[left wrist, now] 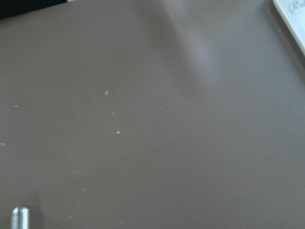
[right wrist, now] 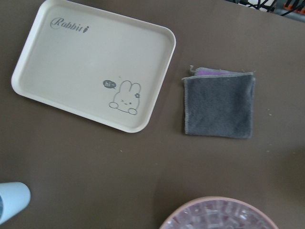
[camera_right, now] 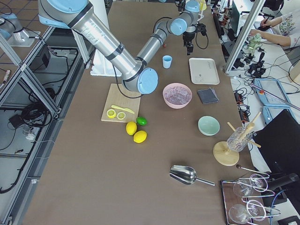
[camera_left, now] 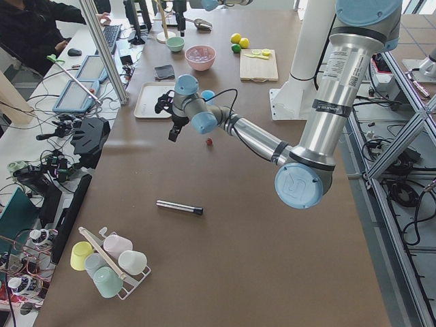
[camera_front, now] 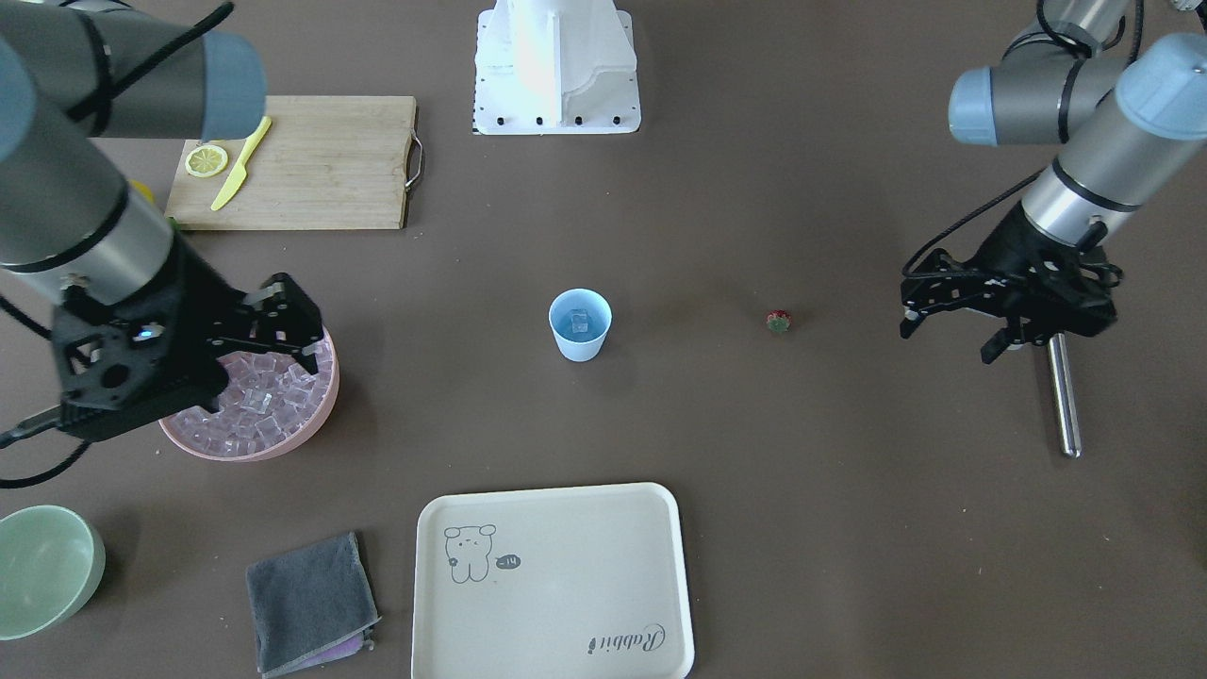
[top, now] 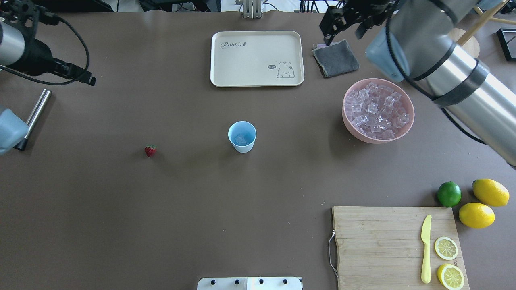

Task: Mash ice and strawberries in cup
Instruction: 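Lower the left gripper onto the red strawberry and grasp it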

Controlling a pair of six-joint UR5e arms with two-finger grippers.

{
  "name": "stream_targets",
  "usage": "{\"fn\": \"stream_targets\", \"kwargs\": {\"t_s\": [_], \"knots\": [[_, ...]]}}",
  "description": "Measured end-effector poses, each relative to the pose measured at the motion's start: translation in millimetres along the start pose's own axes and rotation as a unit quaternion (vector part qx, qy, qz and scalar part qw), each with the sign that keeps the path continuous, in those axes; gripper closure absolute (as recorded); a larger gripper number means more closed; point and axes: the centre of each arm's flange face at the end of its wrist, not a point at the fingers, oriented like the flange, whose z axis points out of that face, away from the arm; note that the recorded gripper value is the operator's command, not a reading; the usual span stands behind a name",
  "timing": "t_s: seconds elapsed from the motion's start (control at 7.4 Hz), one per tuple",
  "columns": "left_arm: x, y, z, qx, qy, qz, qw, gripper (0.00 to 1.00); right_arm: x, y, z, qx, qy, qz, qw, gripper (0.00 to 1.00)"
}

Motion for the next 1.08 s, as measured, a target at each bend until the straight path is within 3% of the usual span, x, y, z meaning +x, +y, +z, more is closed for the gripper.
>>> {"fn": "stream_targets", "kwargs": {"t_s": [0.27, 0.54, 0.81, 1.08], "knots": [[99, 40, 52, 0.001, -0.003, -0.011, 0.9999, 0.03, 154, 61, -10, -0.016, 0.019, -0.072, 0.9971, 0.12], [148, 85, 94, -0.012, -0.013, -0.011, 0.9998, 0.03, 275, 155, -7, -0.038, 0.029, -0.119, 0.9918, 0.09], [154, 101, 110, -0.011, -0.029, -0.006, 0.9995, 0.03, 335, 230, -4, -0.037, 0.034, -0.141, 0.9888, 0.09], [122, 80, 105, -0.003, -0.061, -0.009, 0.9981, 0.03, 347, 256, -3, -0.036, 0.036, -0.139, 0.989, 0.09]]}}
